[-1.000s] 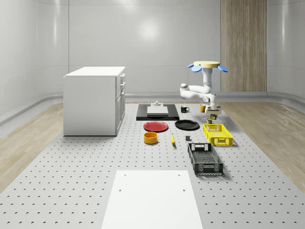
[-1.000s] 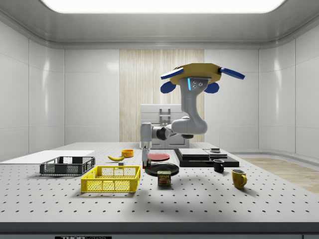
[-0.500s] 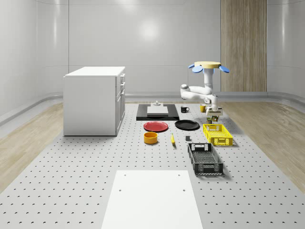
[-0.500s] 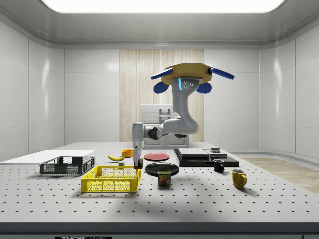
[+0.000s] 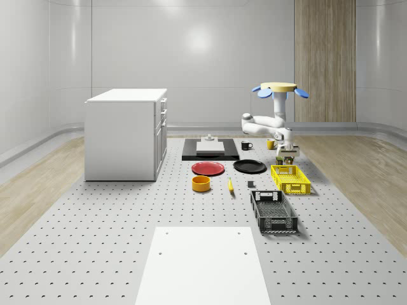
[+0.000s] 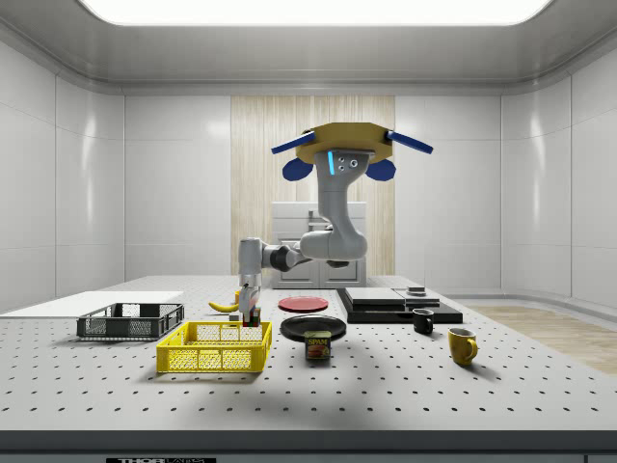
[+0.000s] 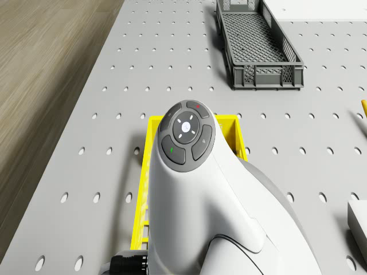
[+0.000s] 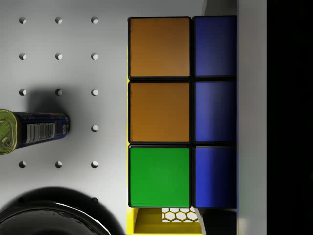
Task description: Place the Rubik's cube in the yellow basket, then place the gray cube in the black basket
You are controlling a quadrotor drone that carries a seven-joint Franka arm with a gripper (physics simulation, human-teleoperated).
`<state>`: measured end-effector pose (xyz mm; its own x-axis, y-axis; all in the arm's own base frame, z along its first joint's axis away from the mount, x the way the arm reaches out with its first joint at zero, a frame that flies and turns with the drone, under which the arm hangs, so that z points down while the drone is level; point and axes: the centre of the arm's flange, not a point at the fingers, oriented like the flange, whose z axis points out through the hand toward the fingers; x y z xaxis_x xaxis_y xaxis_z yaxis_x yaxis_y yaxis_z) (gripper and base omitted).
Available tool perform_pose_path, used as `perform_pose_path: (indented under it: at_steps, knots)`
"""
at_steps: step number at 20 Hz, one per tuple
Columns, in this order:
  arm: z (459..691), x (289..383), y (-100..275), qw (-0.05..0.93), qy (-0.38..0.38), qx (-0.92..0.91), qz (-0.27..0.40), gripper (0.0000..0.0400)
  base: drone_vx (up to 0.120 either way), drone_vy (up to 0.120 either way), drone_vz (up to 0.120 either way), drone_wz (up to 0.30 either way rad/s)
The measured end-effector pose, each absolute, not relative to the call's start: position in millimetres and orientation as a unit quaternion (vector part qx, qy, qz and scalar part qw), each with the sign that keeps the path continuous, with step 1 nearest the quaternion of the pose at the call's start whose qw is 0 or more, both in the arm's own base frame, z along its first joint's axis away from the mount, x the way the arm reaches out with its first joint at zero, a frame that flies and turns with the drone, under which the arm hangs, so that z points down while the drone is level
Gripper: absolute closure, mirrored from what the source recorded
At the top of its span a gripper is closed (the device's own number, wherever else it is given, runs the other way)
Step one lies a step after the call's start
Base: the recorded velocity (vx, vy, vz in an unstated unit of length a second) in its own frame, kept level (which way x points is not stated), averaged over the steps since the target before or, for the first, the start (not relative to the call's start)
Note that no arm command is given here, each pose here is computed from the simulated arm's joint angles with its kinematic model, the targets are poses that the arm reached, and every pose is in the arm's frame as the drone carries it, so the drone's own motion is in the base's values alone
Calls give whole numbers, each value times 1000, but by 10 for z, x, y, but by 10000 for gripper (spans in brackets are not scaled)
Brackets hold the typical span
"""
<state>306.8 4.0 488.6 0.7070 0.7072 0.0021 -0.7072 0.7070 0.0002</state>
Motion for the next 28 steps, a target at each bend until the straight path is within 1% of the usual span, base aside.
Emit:
perform_pose_path:
  at_steps: [5,9,13,28]
  knots:
    - [4886,3068,40,924,-1,0,383,75,120,0,0,0]
    - [4886,3068,40,924,-1,0,383,75,120,-110,0,0]
    - [4926,3068,40,924,-1,0,383,75,10,0,0,0]
    - [5522,3067,42,924,-1,0,383,75,0,0,0,0]
